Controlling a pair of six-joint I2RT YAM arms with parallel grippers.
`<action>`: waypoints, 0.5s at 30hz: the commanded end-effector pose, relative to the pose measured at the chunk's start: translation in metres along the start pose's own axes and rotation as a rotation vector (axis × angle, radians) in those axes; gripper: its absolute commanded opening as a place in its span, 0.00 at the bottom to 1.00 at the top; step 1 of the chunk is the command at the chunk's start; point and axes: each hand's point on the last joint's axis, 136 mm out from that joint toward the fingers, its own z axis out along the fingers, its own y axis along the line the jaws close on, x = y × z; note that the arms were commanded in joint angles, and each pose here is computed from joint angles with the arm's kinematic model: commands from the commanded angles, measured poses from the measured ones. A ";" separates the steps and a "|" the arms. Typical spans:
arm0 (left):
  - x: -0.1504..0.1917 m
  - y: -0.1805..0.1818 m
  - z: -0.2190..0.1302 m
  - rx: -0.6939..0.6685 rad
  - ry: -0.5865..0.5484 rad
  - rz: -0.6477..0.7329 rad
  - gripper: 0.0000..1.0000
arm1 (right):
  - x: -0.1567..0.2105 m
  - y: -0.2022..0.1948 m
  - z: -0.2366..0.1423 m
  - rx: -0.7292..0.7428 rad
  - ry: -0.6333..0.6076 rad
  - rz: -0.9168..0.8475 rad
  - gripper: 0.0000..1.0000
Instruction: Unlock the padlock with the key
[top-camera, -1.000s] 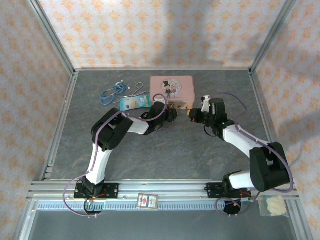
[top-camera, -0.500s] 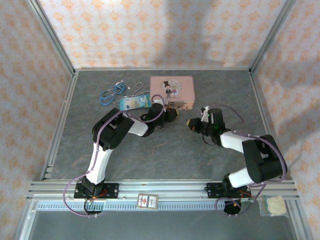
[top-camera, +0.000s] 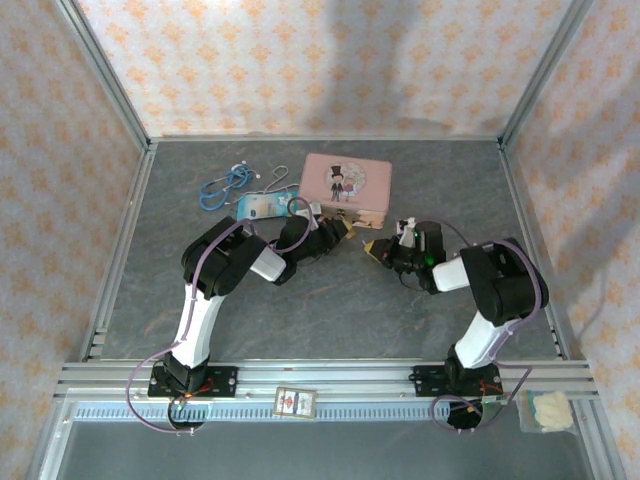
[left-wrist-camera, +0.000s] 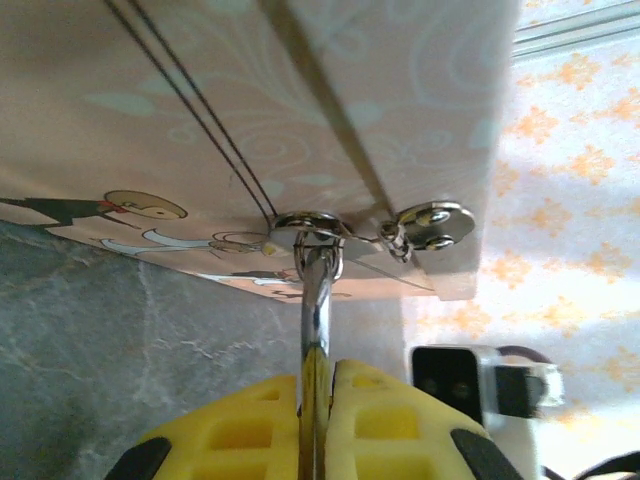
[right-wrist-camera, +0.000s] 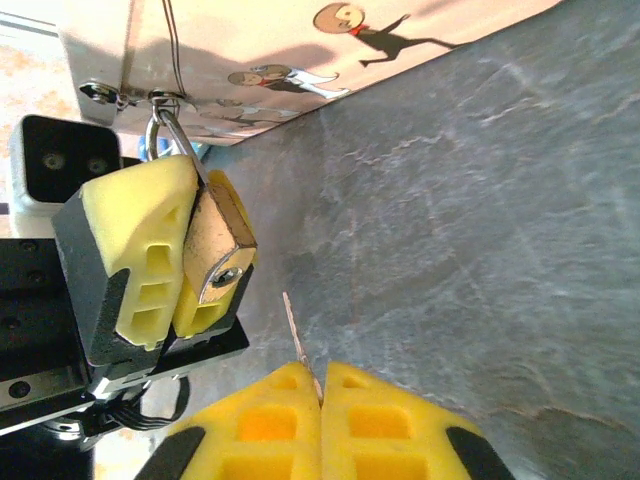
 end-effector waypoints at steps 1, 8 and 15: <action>-0.004 -0.042 -0.006 0.171 0.000 -0.028 0.00 | -0.007 0.027 0.000 -0.117 0.005 -0.040 0.00; 0.000 -0.050 -0.007 0.198 0.002 -0.031 0.00 | -0.005 0.034 -0.001 -0.143 0.021 -0.050 0.00; 0.000 -0.050 -0.007 0.208 0.000 -0.040 0.00 | -0.006 0.041 -0.003 -0.164 0.023 -0.059 0.00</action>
